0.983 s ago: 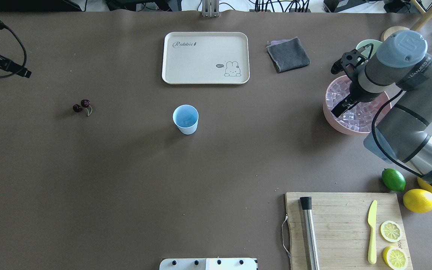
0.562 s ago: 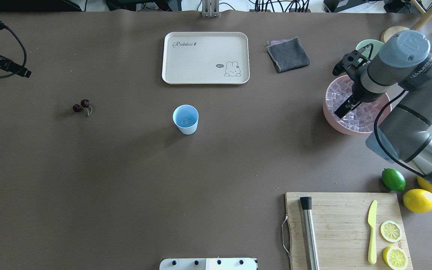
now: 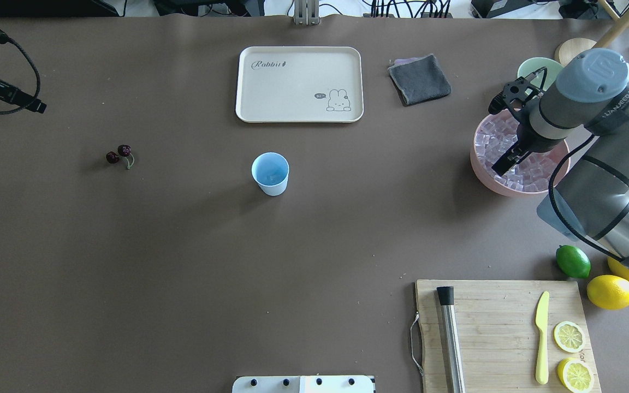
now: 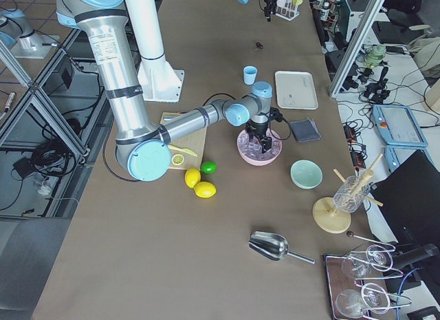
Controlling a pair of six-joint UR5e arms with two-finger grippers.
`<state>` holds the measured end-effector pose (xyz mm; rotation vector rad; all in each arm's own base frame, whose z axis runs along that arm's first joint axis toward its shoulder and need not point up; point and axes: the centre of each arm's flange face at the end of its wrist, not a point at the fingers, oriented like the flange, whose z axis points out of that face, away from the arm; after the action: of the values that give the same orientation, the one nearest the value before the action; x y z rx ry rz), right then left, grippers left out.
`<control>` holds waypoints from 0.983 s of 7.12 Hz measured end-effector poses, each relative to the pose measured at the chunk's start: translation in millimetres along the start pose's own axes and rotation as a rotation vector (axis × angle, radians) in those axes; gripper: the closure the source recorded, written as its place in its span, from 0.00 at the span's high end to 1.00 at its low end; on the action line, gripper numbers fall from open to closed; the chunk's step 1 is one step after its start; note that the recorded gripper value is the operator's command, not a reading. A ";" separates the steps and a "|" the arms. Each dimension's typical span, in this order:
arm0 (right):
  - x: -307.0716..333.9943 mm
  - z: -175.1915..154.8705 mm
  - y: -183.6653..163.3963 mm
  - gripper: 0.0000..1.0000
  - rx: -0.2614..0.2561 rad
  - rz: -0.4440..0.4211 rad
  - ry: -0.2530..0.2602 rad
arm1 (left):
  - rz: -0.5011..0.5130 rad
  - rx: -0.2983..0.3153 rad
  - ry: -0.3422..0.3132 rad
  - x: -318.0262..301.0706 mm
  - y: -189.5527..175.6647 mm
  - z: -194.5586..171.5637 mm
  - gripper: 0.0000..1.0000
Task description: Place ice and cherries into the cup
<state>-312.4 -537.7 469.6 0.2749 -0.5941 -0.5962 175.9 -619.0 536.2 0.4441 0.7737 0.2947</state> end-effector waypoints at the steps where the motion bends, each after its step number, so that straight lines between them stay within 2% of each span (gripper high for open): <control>1: 0.4 0.8 1.3 0.73 -0.002 0.003 0.001 | 0.002 0.000 0.000 1.3 -0.9 0.6 0.98; 2: 0.6 1.1 1.7 0.56 -0.002 0.005 0.003 | 0.003 0.001 0.000 2.0 -1.5 1.0 0.98; 3: 0.5 1.1 1.7 0.45 -0.002 0.007 0.004 | 0.004 0.000 0.001 3.0 -1.9 1.5 0.98; 4: 0.6 1.0 1.6 0.40 -0.002 0.010 0.005 | 0.006 -0.001 0.002 4.4 -1.9 2.4 0.98; 5: 0.5 0.7 1.3 0.40 -0.001 0.015 0.006 | 0.007 -0.002 0.003 5.5 -1.9 3.1 0.98; 6: 0.3 0.2 1.1 0.26 0.001 0.020 0.006 | 0.008 -0.003 0.004 6.2 -1.7 3.6 0.98; 7: -0.8 -2.0 0.5 0.07 0.005 0.022 0.006 | 0.009 -0.003 0.005 6.1 -0.7 4.4 0.98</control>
<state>-311.6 -536.7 467.9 0.2746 -0.5920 -0.5728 183.2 -618.3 534.9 0.4446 0.7760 0.3050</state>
